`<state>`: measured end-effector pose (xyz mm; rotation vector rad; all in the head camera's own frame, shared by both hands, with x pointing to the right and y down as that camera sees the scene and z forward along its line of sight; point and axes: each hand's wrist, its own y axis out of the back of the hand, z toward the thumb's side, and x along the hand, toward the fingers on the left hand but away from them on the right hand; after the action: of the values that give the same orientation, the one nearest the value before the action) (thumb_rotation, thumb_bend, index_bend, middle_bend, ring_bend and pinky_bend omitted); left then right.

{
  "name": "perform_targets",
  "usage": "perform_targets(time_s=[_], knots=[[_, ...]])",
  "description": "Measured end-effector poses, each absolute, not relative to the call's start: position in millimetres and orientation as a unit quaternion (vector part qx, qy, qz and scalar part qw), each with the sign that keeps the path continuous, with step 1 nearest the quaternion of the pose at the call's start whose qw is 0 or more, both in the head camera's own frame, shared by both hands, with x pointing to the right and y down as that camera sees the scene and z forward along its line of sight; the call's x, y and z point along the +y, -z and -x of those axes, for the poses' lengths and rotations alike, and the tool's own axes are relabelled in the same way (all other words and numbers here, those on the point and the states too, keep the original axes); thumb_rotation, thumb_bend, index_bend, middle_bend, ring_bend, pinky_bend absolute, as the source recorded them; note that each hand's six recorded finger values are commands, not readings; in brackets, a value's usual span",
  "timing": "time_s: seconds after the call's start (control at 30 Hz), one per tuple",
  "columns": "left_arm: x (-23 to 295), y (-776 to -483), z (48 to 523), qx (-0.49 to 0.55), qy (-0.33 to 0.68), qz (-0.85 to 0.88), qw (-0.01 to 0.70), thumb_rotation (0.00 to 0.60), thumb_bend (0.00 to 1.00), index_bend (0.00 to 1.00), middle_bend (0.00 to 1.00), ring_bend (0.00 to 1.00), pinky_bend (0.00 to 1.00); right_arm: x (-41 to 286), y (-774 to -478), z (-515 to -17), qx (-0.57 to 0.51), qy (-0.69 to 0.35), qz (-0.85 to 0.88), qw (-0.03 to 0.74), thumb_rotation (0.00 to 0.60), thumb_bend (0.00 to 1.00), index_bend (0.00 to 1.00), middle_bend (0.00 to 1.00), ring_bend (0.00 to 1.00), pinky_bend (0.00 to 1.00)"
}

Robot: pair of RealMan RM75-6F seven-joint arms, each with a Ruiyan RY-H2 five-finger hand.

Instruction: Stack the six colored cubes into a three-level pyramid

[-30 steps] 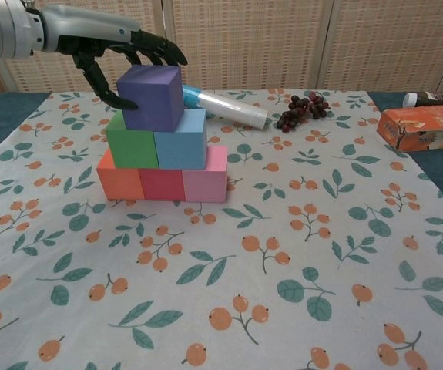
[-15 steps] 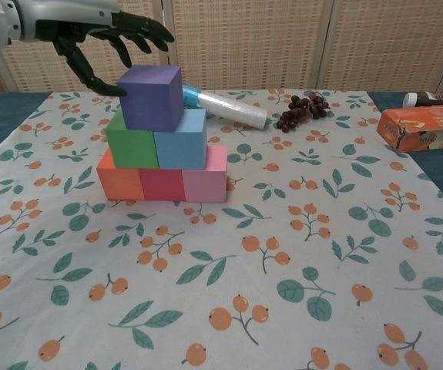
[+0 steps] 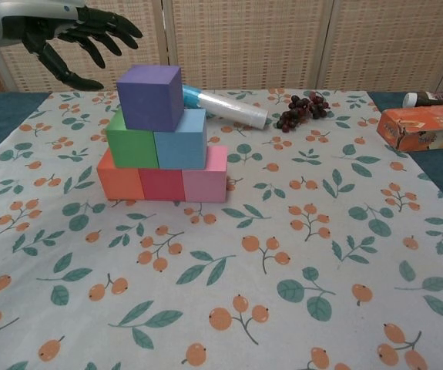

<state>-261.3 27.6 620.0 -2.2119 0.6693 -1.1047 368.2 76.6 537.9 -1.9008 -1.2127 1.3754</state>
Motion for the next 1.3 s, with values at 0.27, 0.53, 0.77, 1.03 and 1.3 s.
perform_targets(time_s=[0.27, 0.53, 0.77, 1.03, 1.3], knots=[[38, -629, 323, 0.314, 0.452, 0.796, 0.253, 0.600, 0.32, 0.14, 0.22, 0.24, 0.26, 82, -552, -361, -0.414, -0.508, 0.727, 0.206, 0.600, 0.00, 0.00, 0.11, 0.00, 0.00], [73, -648, 386, 0.332, 0.528, 0.744, 0.240, 0.600, 0.32, 0.26, 0.28, 0.27, 0.25, 87, -576, -334, -0.336, -0.511, 0.774, 0.167, 0.600, 0.03, 0.00, 0.12, 0.00, 0.00], [113, -675, 407, 0.287, 0.580, 0.724, 0.237, 0.600, 0.32, 0.24, 0.19, 0.10, 0.14, 84, -601, -297, -0.261, -0.507, 0.808, 0.148, 0.600, 0.10, 0.00, 0.12, 0.00, 0.00], [141, -694, 399, 0.196, 0.607, 0.717, 0.282, 0.600, 0.32, 0.06, 0.00, 0.00, 0.01, 77, -638, -241, -0.173, -0.502, 0.834, 0.150, 0.600, 0.24, 0.00, 0.09, 0.00, 0.00], [156, -712, 373, 0.151, 0.603, 0.734, 0.272, 0.600, 0.32, 0.04, 0.00, 0.00, 0.01, 75, -667, -199, -0.144, -0.493, 0.848, 0.134, 0.600, 0.24, 0.00, 0.08, 0.00, 0.00]])
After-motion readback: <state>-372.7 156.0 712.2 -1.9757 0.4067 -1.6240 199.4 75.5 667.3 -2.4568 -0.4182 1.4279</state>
